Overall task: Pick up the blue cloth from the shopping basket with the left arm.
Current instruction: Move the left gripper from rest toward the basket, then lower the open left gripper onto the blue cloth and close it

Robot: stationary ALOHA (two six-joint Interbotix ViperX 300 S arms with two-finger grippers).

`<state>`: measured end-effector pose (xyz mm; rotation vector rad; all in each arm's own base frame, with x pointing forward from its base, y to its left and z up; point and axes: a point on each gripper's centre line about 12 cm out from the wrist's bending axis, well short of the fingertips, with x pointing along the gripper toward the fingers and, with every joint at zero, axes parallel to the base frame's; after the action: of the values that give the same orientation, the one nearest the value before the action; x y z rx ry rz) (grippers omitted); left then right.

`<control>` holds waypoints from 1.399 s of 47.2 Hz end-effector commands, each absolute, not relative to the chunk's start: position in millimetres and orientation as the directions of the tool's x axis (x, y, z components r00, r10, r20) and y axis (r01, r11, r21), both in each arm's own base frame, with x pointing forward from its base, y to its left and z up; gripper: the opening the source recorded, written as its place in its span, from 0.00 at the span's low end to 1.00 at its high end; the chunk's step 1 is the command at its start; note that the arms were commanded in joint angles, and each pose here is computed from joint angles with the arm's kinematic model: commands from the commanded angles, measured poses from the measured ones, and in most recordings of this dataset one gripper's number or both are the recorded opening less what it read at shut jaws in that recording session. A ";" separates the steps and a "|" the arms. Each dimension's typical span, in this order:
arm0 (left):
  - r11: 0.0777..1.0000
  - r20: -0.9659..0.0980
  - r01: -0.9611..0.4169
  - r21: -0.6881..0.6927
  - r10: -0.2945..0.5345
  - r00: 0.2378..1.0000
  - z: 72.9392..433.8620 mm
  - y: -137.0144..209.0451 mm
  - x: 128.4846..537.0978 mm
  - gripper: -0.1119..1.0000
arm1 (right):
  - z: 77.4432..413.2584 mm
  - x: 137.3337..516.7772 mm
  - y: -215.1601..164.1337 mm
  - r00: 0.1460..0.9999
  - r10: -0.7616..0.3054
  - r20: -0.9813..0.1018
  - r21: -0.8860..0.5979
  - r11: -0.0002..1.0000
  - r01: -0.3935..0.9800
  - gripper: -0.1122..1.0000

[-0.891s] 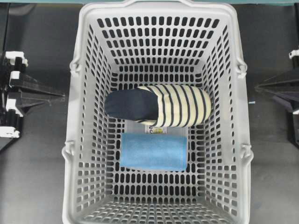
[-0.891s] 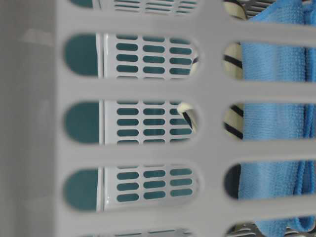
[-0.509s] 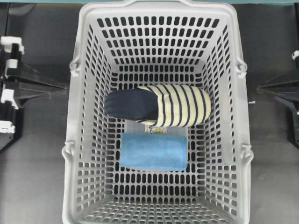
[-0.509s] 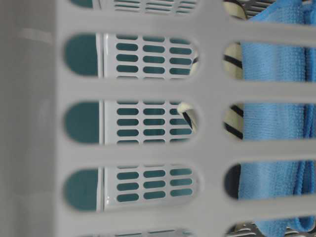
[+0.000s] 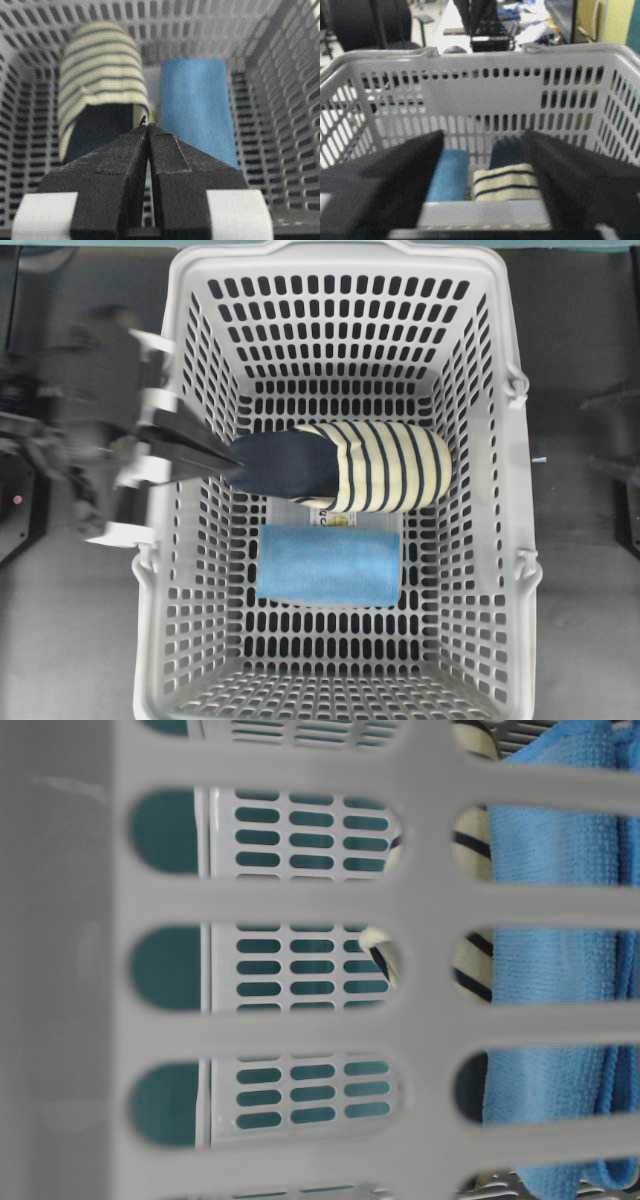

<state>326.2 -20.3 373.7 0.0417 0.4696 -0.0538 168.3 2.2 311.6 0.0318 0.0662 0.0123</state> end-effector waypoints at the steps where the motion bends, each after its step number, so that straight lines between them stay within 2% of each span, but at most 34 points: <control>1: 0.998 -0.499 0.061 0.029 -0.039 0.866 379.2 -21.9 342.7 0.10 | 321.1 168.9 2.2 0.999 0.014 -0.046 0.044 0.999 -0.012 0.78; 4: 0.998 -0.559 0.062 0.033 -0.033 0.829 371.8 -22.5 355.5 0.10 | 320.4 168.9 2.2 0.999 0.014 -0.048 0.047 0.999 -0.011 0.84; 11: 0.998 -0.615 0.060 0.030 -0.029 0.788 358.6 -24.1 380.1 0.14 | 318.5 169.1 1.4 0.999 0.009 -0.044 0.046 0.999 -0.007 0.83; 14: 0.998 -0.636 0.064 0.026 -0.033 0.771 348.9 -27.6 393.3 0.27 | 316.8 168.8 0.9 0.999 0.006 -0.048 0.047 0.999 -0.004 0.83; 22: 0.997 -0.696 0.082 0.007 -0.054 0.716 317.7 -44.7 421.1 0.76 | 313.9 168.6 0.7 0.999 0.004 -0.054 0.049 0.999 -0.002 0.83; 25: 0.996 -0.719 0.087 -0.002 -0.062 0.692 302.7 -52.5 430.2 0.87 | 312.4 168.4 0.2 0.998 0.001 -0.055 0.049 0.999 0.001 0.83; 27: 0.996 -0.734 0.086 -0.011 -0.066 0.676 292.6 -58.0 436.9 0.90 | 310.1 168.1 0.2 0.998 0.001 -0.060 0.049 0.999 0.002 0.83; 38: 0.997 -0.773 0.041 -0.070 -0.080 0.629 262.6 -75.1 456.3 0.89 | 305.1 167.4 -0.1 0.998 0.000 -0.069 0.058 0.998 0.004 0.83; 57: 0.998 -0.843 0.025 -0.059 -0.064 0.535 213.2 -75.7 459.8 0.88 | 301.6 167.4 0.1 0.997 0.001 -0.075 0.060 0.998 0.003 0.83; 66: 0.998 -0.853 0.023 -0.056 -0.060 0.518 204.8 -74.9 459.4 0.86 | 301.6 167.4 -0.6 0.997 -0.004 -0.075 0.058 0.998 0.008 0.83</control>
<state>459.5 -76.5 203.8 -0.0394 1.0283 -0.0523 166.2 0.1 297.5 0.0552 0.0890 -0.0014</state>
